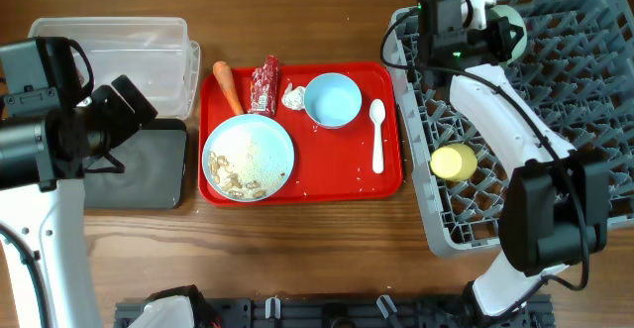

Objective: Sort waste into correct bins and load items into the dishwasher rack
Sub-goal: 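Place the green bowl in the rack's back corner, release, then grasp the light-blue bowl with the right gripper and lift it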

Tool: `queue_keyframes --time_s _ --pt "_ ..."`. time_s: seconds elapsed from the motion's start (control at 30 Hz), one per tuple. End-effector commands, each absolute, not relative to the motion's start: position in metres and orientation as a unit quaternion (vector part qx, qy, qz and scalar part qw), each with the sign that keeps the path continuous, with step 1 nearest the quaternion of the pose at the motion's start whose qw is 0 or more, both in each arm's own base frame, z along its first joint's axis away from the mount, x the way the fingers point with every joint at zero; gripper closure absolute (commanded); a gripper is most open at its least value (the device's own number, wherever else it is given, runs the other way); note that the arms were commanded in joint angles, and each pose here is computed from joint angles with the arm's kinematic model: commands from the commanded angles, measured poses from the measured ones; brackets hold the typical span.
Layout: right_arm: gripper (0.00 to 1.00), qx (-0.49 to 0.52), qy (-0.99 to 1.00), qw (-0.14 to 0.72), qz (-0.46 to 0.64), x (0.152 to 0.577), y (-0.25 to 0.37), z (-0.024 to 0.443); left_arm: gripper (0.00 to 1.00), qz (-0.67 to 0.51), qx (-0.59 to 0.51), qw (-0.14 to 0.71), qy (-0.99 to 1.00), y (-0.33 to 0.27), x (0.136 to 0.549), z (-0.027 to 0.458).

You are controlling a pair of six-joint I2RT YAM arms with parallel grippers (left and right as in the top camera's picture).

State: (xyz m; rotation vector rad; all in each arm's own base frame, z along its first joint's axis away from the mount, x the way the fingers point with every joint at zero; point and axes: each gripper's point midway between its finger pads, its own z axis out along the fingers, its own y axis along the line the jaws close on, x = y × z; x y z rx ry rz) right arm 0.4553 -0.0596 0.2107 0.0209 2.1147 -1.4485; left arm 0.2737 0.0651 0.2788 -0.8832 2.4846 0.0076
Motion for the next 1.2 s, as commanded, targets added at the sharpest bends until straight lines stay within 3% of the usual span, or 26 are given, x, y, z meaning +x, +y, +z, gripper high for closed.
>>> queue_keyframes --time_s 0.0,0.23,0.5,0.53,0.57,0.63,0.7,0.77,0.83,0.97,1.1,1.17 --pt "0.96 0.005 0.795 0.264 -0.547 0.457 -0.074 0.201 0.00 0.005 -0.333 0.255 0.908 0.067 0.275 0.282" --pt "0.96 0.017 0.807 0.236 -0.541 0.450 -0.104 0.189 0.00 0.005 -0.334 0.255 0.908 0.068 0.275 0.282" --pt "0.96 -0.004 0.825 0.215 -0.522 0.435 -0.098 0.152 0.00 0.005 -0.334 0.255 0.908 0.068 0.275 0.282" --pt "0.92 -0.022 0.835 0.212 -0.507 0.436 -0.089 0.146 0.00 0.005 -0.334 0.255 0.908 0.068 0.275 0.282" --pt "0.81 -0.027 0.838 0.212 -0.502 0.434 -0.083 0.144 0.00 0.005 -0.334 0.255 0.908 0.068 0.275 0.282" --pt "0.51 -0.047 0.850 0.228 -0.473 0.433 -0.056 0.144 0.00 0.005 -0.334 0.255 0.908 0.068 0.275 0.282" --pt "0.36 -0.070 0.862 0.260 -0.430 0.437 -0.027 0.156 0.00 0.005 -0.334 0.255 0.908 0.068 0.275 0.282" --pt "0.31 -0.080 0.866 0.279 -0.408 0.438 -0.012 0.173 0.00 0.005 -0.334 0.255 0.908 0.068 0.275 0.282" --pt "0.27 -0.094 0.880 0.309 -0.348 0.436 0.010 0.196 0.00 0.005 -0.334 0.255 0.908 0.068 0.275 0.282" --pt "0.30 -0.133 0.923 0.350 -0.092 0.409 0.097 0.220 0.00 0.005 -0.334 0.255 0.908 0.068 0.275 0.282" --pt "0.33 -0.132 0.946 0.264 0.137 0.365 0.180 0.196 0.00 0.005 -0.334 0.255 0.908 0.068 0.275 0.282" --pt "0.34 -0.110 0.954 0.204 0.191 0.350 0.206 0.170 0.00 0.005 -0.334 0.255 0.908 0.068 0.275 0.282"
